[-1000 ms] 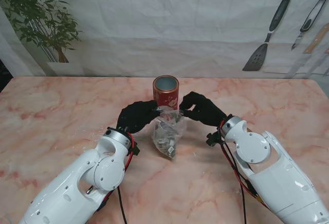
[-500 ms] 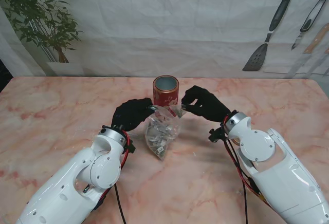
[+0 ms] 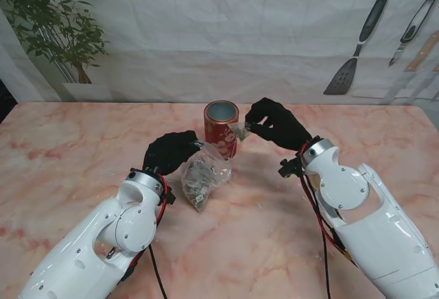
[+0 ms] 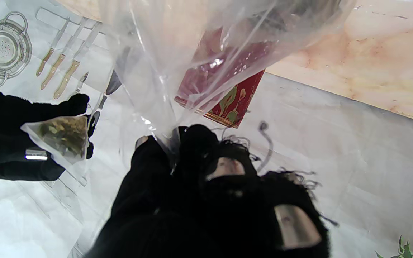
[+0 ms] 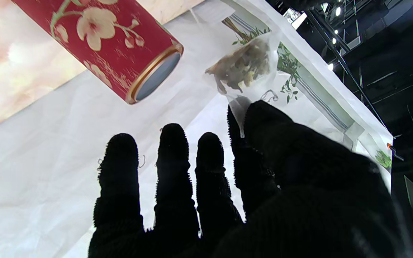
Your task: Insert tea bags into the tea bag box
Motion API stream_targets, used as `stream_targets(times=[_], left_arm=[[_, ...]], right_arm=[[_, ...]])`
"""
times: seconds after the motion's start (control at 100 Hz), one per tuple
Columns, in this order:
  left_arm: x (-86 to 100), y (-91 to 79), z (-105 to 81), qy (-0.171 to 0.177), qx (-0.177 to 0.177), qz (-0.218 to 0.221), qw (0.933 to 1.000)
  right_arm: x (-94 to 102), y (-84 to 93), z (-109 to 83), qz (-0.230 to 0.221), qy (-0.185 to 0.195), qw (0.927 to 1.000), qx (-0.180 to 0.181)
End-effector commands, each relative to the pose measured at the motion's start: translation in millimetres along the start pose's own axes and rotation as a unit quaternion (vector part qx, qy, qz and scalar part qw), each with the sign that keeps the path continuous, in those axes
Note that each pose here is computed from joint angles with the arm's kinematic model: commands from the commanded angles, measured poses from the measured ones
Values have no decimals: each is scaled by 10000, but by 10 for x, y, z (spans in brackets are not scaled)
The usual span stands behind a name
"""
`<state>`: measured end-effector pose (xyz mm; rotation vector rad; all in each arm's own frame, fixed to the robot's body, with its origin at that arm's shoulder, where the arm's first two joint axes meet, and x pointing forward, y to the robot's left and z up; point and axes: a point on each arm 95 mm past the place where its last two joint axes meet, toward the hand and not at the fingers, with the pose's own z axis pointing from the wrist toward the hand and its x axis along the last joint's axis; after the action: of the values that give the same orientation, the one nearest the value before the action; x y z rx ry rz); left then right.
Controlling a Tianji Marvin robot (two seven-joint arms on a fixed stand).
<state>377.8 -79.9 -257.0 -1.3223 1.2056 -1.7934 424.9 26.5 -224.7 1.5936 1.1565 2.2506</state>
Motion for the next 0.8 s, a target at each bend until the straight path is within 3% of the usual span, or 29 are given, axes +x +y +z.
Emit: stream_targets(times=[0.0, 0.4, 0.79], left_arm=[[15, -14, -13, 14, -29, -17, 10000], [-7, -7, -61, 22, -2, -71, 10000], [-18, -11, -107, 65, 34, -98, 9999]], right_arm=[[107, 69, 54, -50, 130, 9999, -78], [145, 97, 306, 125, 255, 9993, -263], [90, 102, 590, 225, 117, 9992, -322]])
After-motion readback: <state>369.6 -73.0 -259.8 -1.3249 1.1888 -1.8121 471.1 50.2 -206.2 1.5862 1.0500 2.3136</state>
